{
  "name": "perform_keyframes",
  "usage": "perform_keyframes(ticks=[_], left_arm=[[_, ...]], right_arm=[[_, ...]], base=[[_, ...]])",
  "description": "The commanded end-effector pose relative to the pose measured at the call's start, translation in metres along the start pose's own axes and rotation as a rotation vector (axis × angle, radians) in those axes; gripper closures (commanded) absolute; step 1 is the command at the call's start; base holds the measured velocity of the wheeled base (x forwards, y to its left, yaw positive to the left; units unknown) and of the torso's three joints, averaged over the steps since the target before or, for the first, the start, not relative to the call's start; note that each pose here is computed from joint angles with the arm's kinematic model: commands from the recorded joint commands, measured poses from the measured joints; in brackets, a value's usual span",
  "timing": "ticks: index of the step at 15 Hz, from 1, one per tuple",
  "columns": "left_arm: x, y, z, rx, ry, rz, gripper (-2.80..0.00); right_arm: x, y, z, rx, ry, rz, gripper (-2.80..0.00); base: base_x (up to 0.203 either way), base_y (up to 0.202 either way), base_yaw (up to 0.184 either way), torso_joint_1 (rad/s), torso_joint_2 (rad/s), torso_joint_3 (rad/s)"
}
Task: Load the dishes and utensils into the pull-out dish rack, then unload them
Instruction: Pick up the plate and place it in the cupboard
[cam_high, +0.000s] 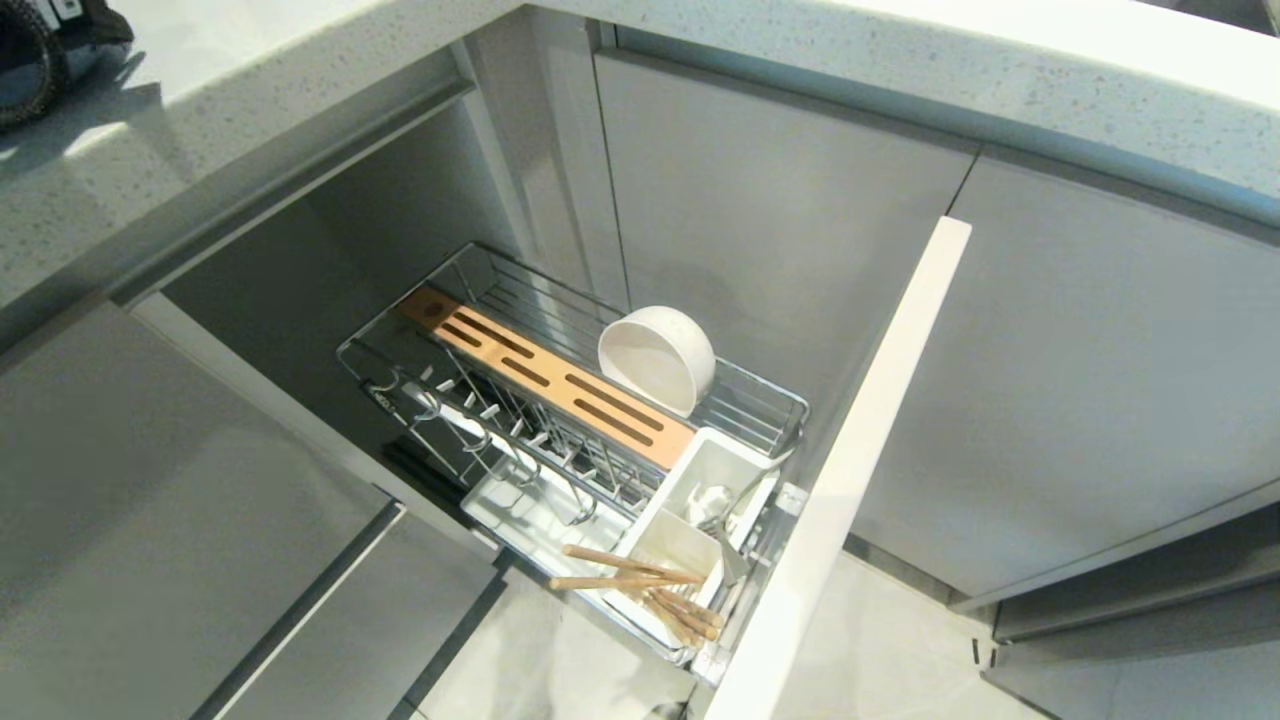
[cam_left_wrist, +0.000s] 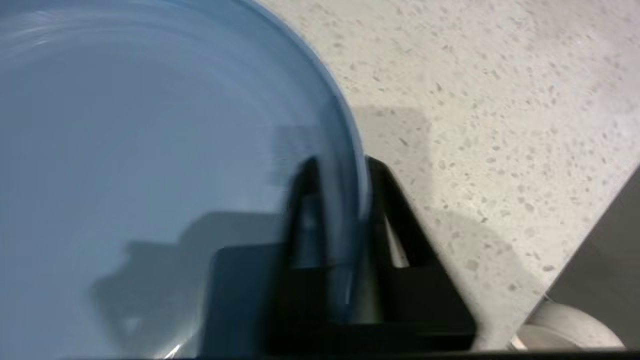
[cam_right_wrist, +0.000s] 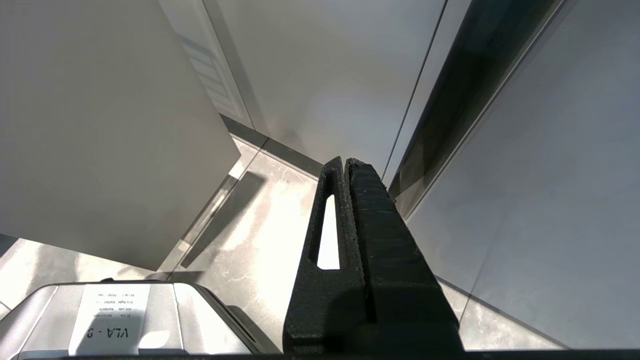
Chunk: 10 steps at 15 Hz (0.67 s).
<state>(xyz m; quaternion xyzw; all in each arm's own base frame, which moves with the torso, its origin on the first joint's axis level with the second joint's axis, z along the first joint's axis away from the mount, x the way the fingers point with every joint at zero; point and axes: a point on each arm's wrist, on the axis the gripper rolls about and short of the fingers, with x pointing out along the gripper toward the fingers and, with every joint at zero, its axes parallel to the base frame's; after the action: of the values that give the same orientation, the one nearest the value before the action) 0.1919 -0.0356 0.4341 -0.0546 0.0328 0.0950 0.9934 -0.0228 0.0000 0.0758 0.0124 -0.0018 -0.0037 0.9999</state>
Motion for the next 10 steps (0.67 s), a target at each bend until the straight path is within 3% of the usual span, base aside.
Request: perform_keyframes(ticks=[1, 3, 7, 10], left_arm=[[-0.011, -0.001, 0.002, -0.001, 0.0, -0.044, 0.0], [-0.02, -0.001, 0.004, 0.002, -0.015, -0.066, 0.0], [-0.042, 0.001, 0.011, 0.064, -0.055, -0.113, 0.0], [-0.071, 0.006, 0.023, 0.02, -0.145, -0.189, 0.0]], right_arm=[[0.0, 0.0, -0.001, 0.0, -0.003, 0.0, 0.0], [0.0, 0.0, -0.001, 0.001, -0.003, 0.0, 0.0], [0.0, 0.0, -0.001, 0.0, -0.003, 0.0, 0.0], [0.0, 0.0, -0.001, 0.0, -0.003, 0.0, 0.0]], base=[[0.0, 0.0, 0.0, 0.0, 0.0, 0.0], [0.0, 0.0, 0.0, 0.0, 0.0, 0.0], [0.0, 0.0, 0.0, 0.0, 0.0, 0.0], [0.0, 0.0, 0.0, 0.0, 0.0, 0.0]])
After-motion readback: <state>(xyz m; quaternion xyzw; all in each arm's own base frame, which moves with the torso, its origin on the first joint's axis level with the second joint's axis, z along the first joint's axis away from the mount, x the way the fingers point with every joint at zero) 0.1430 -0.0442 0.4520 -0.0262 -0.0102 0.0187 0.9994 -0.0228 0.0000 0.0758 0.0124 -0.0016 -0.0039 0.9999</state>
